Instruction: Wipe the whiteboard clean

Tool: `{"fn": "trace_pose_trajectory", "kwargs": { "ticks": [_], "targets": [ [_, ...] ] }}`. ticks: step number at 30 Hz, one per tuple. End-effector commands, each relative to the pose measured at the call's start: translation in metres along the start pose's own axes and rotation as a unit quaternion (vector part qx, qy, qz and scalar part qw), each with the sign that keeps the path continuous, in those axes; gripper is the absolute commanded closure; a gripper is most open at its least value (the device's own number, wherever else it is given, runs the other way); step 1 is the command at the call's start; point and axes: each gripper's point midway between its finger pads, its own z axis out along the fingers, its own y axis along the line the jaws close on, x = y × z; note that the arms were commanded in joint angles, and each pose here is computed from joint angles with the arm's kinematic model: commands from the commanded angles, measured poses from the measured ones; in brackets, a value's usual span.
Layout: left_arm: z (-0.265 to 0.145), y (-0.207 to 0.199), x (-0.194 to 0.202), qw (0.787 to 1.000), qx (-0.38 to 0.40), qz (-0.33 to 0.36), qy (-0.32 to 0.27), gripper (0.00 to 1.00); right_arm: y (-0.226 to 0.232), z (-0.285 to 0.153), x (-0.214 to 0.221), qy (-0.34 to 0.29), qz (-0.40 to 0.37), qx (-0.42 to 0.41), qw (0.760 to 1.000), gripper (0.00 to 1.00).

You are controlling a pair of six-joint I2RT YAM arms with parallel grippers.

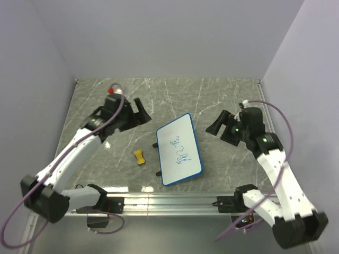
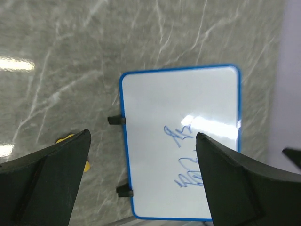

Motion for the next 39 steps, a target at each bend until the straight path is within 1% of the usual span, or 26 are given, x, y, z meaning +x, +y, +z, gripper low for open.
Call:
{"fn": "trace_pose_trajectory", "kwargs": {
  "ticks": [1, 2, 4, 5, 6, 7, 8, 10, 11, 15, 19, 20, 23, 25, 28, 29, 31, 32, 33, 34, 35, 38, 39],
  "targets": [
    [0.015, -0.017, 0.010, 0.997, -0.006, 0.074, 0.010, 0.00, 0.019, 0.017, 0.006, 0.042, -0.038, -0.041, 0.998, 0.07],
    [0.027, -0.010, 0.016, 0.996, -0.030, 0.082, 0.019, 0.01, 0.019, 0.027, 0.005, 0.048, -0.038, -0.037, 0.997, 0.08],
    [0.037, -0.003, 0.026, 0.994, -0.049, 0.089, 0.032, 0.01, 0.025, 0.037, 0.014, 0.065, -0.047, -0.044, 0.996, 0.11],
    [0.043, 0.011, 0.036, 0.992, -0.074, 0.088, 0.047, 0.01, 0.026, 0.048, 0.018, 0.078, -0.045, -0.039, 0.995, 0.13],
    [0.044, 0.020, 0.037, 0.991, -0.094, 0.087, 0.044, 0.02, 0.028, 0.054, 0.024, 0.087, -0.050, -0.040, 0.994, 0.14],
    [0.044, 0.026, 0.041, 0.990, -0.106, 0.085, 0.045, 0.02, 0.030, 0.059, 0.029, 0.096, -0.054, -0.038, 0.993, 0.15],
    [0.043, 0.036, 0.049, 0.988, -0.116, 0.085, 0.052, 0.03, 0.035, 0.068, 0.041, 0.116, -0.067, -0.038, 0.990, 0.19],
    [0.039, 0.050, 0.059, 0.986, -0.132, 0.091, 0.055, 0.05, 0.039, 0.078, 0.053, 0.140, -0.078, -0.031, 0.987, 0.22],
    [0.037, 0.056, 0.064, 0.984, -0.141, 0.092, 0.060, 0.07, 0.046, 0.081, 0.059, 0.145, -0.086, -0.037, 0.985, 0.23],
    [0.031, 0.075, 0.084, 0.980, -0.159, 0.093, 0.077, 0.09, 0.047, 0.093, 0.073, 0.163, -0.094, -0.025, 0.982, 0.25],
    [0.028, 0.088, 0.103, 0.982, -0.149, 0.077, 0.084, 0.09, 0.048, 0.100, 0.072, 0.160, -0.104, -0.013, 0.982, 0.32],
    [0.029, 0.089, 0.105, 0.983, -0.148, 0.076, 0.084, 0.10, 0.048, 0.102, 0.072, 0.159, -0.105, -0.012, 0.982, 0.37],
    [0.030, 0.088, 0.108, 0.983, -0.144, 0.071, 0.088, 0.13, 0.048, 0.104, 0.071, 0.158, -0.106, -0.008, 0.982, 0.41],
    [0.031, 0.089, 0.109, 0.983, -0.146, 0.071, 0.087, 0.14, 0.046, 0.102, 0.069, 0.152, -0.108, -0.004, 0.982, 0.42],
    [0.032, 0.092, 0.110, 0.982, -0.152, 0.072, 0.087, 0.17, 0.044, 0.097, 0.064, 0.138, -0.111, 0.004, 0.984, 0.48],
    [0.033, 0.093, 0.111, 0.982, -0.154, 0.071, 0.087, 0.18, 0.043, 0.097, 0.063, 0.133, -0.112, 0.004, 0.985, 0.52],
    [0.035, 0.095, 0.115, 0.982, -0.153, 0.069, 0.090, 0.19, 0.042, 0.096, 0.064, 0.132, -0.113, 0.004, 0.985, 0.57],
    [0.036, 0.096, 0.115, 0.982, -0.152, 0.068, 0.089, 0.18, 0.041, 0.096, 0.065, 0.134, -0.114, 0.003, 0.984, 0.66],
    [0.037, 0.097, 0.117, 0.982, -0.153, 0.066, 0.090, 0.18, 0.041, 0.097, 0.067, 0.138, -0.114, 0.003, 0.984, 0.69],
    [0.039, 0.100, 0.121, 0.981, -0.158, 0.066, 0.094, 0.18, 0.038, 0.099, 0.069, 0.143, -0.114, 0.008, 0.983, 0.82],
    [0.040, 0.102, 0.122, 0.980, -0.159, 0.066, 0.095, 0.18, 0.037, 0.100, 0.071, 0.146, -0.112, 0.006, 0.983, 0.89],
    [0.046, 0.107, 0.133, 0.978, -0.166, 0.073, 0.106, 0.19, 0.034, 0.102, 0.075, 0.151, -0.112, 0.010, 0.982, 0.98],
    [0.049, 0.106, 0.135, 0.978, -0.162, 0.075, 0.107, 0.19, 0.033, 0.102, 0.075, 0.151, -0.112, 0.010, 0.982, 0.99]
  ]
}}
